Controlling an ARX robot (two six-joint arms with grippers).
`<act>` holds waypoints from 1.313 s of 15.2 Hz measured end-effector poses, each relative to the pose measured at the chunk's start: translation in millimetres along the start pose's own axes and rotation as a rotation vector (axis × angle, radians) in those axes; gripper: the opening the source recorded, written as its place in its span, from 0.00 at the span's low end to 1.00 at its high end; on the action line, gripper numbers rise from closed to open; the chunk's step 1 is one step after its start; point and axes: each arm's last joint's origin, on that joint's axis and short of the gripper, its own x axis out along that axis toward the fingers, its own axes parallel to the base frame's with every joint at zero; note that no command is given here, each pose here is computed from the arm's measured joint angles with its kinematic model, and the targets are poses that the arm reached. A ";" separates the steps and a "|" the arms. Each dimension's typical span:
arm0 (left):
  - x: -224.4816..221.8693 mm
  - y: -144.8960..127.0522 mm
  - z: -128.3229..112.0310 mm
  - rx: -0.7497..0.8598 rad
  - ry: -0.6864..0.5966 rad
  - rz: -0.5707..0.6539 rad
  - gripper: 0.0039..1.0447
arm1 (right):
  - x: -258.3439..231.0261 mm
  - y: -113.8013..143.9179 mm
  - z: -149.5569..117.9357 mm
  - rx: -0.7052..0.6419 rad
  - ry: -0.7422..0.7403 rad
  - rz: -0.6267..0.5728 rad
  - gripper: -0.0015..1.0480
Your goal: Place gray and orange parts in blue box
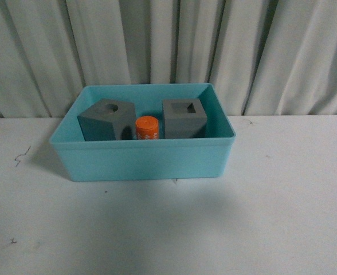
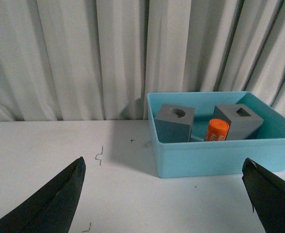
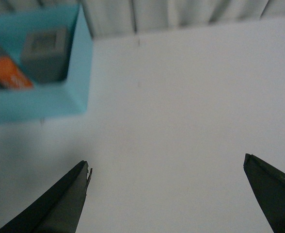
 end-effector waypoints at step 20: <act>0.0 0.0 0.0 0.000 0.000 0.000 0.94 | -61.9 -2.7 -88.3 -0.079 -0.458 -0.063 0.02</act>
